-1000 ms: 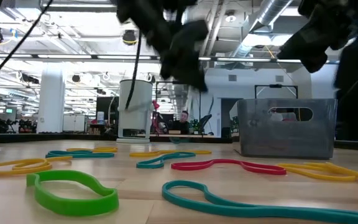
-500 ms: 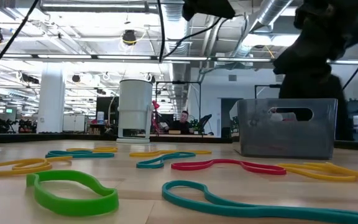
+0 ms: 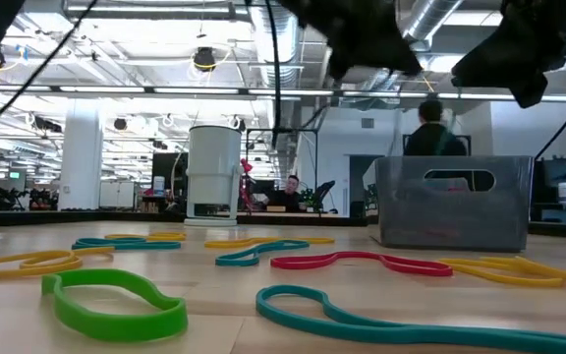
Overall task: Pick and place items into bin
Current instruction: Put the blue rubber band into the black bin, then put the yellow rubber band into the black bin
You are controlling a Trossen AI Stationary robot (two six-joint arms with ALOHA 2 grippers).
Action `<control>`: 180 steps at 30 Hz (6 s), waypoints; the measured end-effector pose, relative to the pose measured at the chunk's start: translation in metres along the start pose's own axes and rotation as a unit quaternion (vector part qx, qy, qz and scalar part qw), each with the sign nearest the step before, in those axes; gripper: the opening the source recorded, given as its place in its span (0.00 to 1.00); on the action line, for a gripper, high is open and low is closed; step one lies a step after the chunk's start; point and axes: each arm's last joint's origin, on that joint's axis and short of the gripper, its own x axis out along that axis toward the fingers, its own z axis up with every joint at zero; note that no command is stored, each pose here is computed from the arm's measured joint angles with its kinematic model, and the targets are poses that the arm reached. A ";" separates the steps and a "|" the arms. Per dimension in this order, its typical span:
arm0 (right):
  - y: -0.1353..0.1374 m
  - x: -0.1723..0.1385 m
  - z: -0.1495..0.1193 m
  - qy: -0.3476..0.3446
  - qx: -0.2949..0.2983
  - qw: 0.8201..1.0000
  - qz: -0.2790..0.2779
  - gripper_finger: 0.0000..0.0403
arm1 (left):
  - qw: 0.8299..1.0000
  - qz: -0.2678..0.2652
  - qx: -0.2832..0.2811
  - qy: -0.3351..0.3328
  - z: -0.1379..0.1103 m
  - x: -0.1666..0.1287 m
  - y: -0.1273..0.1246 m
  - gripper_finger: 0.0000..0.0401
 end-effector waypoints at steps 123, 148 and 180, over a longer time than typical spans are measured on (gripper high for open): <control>0.032 -0.024 -0.016 0.141 -0.058 0.976 0.158 0.25 | 0.949 0.070 -0.178 0.249 -0.221 -0.089 -0.026 0.25; 0.032 -0.024 -0.016 0.140 -0.057 0.976 0.156 0.25 | 0.977 0.081 -0.095 0.175 -0.151 -0.085 -0.033 0.00; 0.028 -0.021 -0.011 0.076 -0.054 0.992 0.085 0.25 | 0.988 -0.115 0.050 -0.091 -0.003 -0.042 0.043 0.00</control>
